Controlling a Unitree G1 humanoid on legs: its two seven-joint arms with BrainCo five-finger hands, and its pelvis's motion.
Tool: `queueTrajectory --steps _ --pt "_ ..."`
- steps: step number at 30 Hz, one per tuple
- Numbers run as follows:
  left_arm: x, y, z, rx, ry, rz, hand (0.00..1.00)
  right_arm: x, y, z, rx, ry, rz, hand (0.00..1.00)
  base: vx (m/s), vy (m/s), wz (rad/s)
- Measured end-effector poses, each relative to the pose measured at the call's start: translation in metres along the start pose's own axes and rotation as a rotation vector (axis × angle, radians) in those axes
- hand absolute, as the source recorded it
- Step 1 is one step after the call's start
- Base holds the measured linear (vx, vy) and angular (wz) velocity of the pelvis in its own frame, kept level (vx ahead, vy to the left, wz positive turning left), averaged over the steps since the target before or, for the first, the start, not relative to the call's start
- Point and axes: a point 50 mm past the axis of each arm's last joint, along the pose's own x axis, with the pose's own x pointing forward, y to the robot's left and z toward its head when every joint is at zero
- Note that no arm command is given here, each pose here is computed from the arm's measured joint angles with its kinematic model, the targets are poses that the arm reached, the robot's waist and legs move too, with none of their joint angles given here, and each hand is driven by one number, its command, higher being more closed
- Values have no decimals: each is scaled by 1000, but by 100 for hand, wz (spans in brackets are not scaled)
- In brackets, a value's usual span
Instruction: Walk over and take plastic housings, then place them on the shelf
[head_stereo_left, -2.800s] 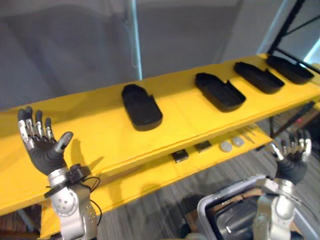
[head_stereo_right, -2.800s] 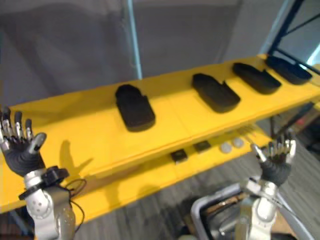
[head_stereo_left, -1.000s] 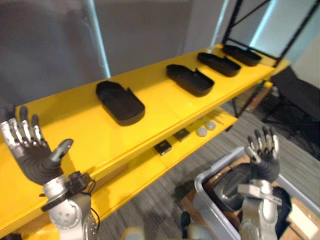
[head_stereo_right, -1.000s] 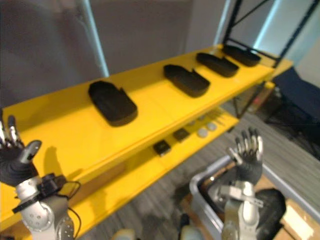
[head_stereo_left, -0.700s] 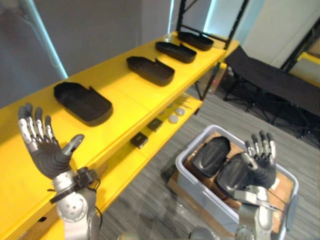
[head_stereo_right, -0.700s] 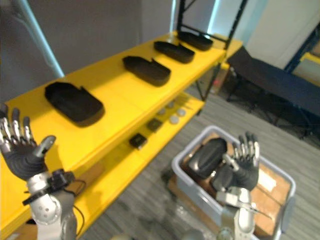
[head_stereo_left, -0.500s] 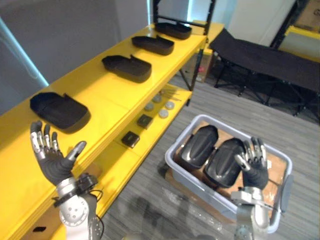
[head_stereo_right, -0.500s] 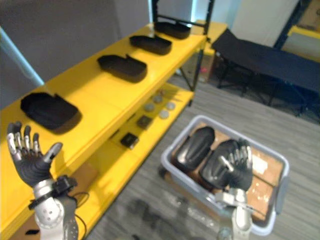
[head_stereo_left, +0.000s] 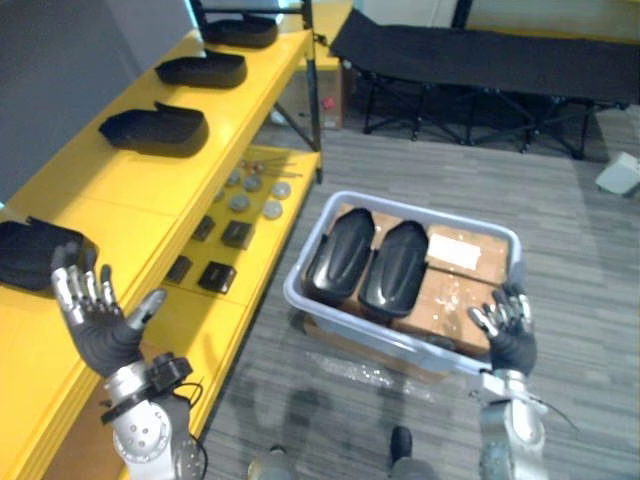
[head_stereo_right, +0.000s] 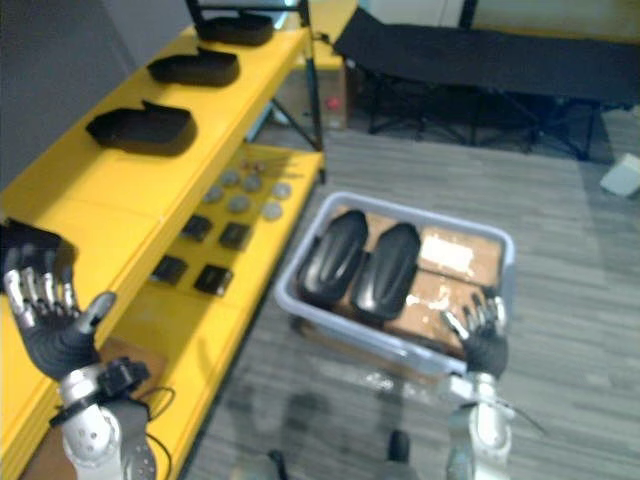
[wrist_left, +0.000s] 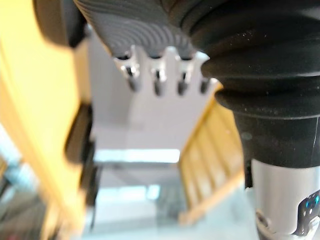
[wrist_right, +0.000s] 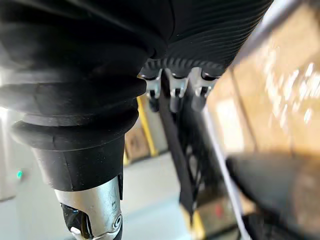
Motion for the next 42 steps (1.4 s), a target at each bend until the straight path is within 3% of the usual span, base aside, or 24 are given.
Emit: queueTrajectory --steps 2,12,19,27,42 --pt "2 -13 -11 1 67 -97 0 13 3 4 -25 -31 -21 0 -101 26 -10" --pt "-5 -47 -70 63 370 -262 0 98 16 25 -148 -109 -149 0 -75 -3 1" --pt "-34 -45 -127 248 650 -340 0 161 12 74 -215 -157 -289 0 -109 21 24" --pt "-76 -48 -153 290 825 -429 0 179 20 82 -253 -85 -306 0 -73 22 14" --pt "-111 -63 -166 281 918 -535 0 188 30 76 -389 48 -288 0 -31 9 0"
